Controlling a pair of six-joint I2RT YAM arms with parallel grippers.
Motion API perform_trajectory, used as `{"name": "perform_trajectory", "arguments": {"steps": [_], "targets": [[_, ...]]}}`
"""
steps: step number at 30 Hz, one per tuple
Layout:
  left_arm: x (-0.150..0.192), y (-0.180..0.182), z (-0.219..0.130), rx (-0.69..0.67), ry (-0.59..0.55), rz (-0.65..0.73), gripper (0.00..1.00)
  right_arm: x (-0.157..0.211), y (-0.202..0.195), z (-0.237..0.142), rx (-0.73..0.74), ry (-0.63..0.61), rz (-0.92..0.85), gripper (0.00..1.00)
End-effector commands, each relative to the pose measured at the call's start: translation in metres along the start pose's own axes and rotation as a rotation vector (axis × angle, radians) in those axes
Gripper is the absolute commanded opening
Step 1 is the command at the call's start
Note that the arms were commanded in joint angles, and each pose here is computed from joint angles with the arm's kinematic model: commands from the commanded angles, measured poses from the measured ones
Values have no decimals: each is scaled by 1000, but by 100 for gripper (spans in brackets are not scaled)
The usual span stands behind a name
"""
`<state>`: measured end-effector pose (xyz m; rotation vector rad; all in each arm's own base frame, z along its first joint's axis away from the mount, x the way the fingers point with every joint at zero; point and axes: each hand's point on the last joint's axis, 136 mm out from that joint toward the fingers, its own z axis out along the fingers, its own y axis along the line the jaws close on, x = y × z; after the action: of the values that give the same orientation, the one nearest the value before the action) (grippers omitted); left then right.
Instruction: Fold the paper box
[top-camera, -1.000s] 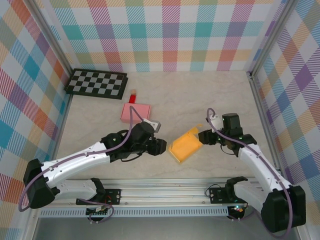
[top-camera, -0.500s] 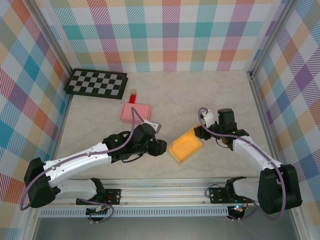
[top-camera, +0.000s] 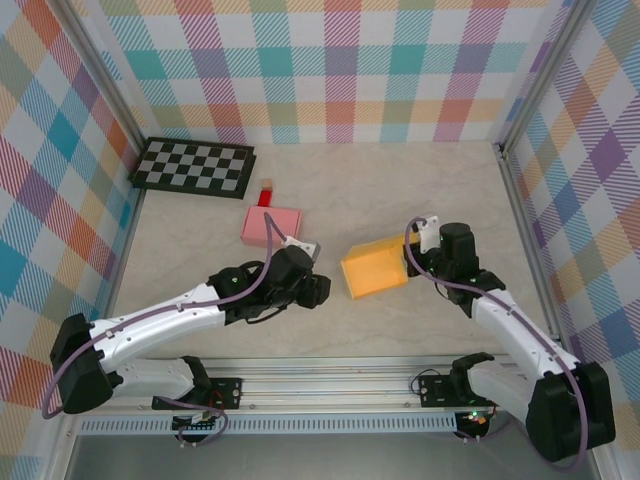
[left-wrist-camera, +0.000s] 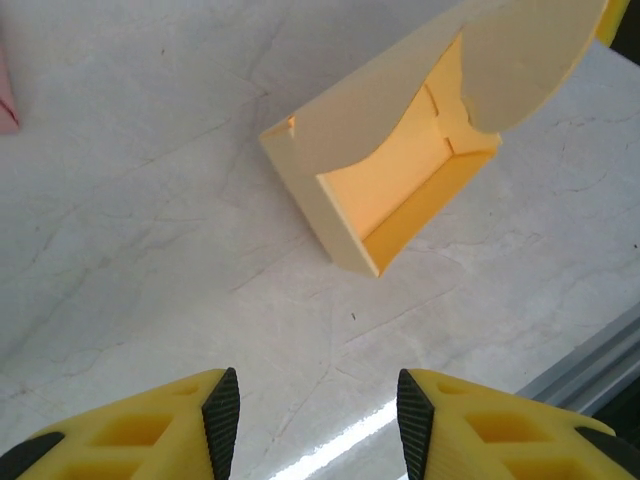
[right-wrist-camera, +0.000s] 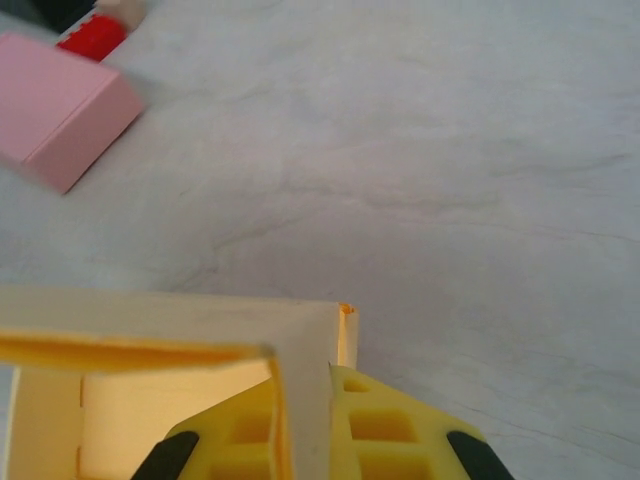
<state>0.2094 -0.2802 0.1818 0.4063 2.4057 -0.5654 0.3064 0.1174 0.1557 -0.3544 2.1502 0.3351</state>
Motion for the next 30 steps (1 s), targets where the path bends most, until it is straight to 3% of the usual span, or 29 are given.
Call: {"name": "perform_trajectory", "arguments": {"steps": [1,8,12,17,24,27,30], "targets": [[-27,-5,1,-28,-76,124,48,-15,-22,-10,153,7,87,0],[-67,-18,34,-9,-99,306,49,1,-40,-6,270,221,129,0],[-87,-29,54,27,-144,424,50,1,-37,-2,256,268,124,0],[-97,-12,87,54,-85,389,52,-5,-27,1,200,260,131,0],[-102,-19,105,157,-40,341,54,-2,-23,7,175,277,143,0],[-96,-23,116,183,35,300,51,-1,-24,8,178,277,149,0],[-93,-25,125,192,65,263,38,-2,-25,9,183,273,160,0]]}}
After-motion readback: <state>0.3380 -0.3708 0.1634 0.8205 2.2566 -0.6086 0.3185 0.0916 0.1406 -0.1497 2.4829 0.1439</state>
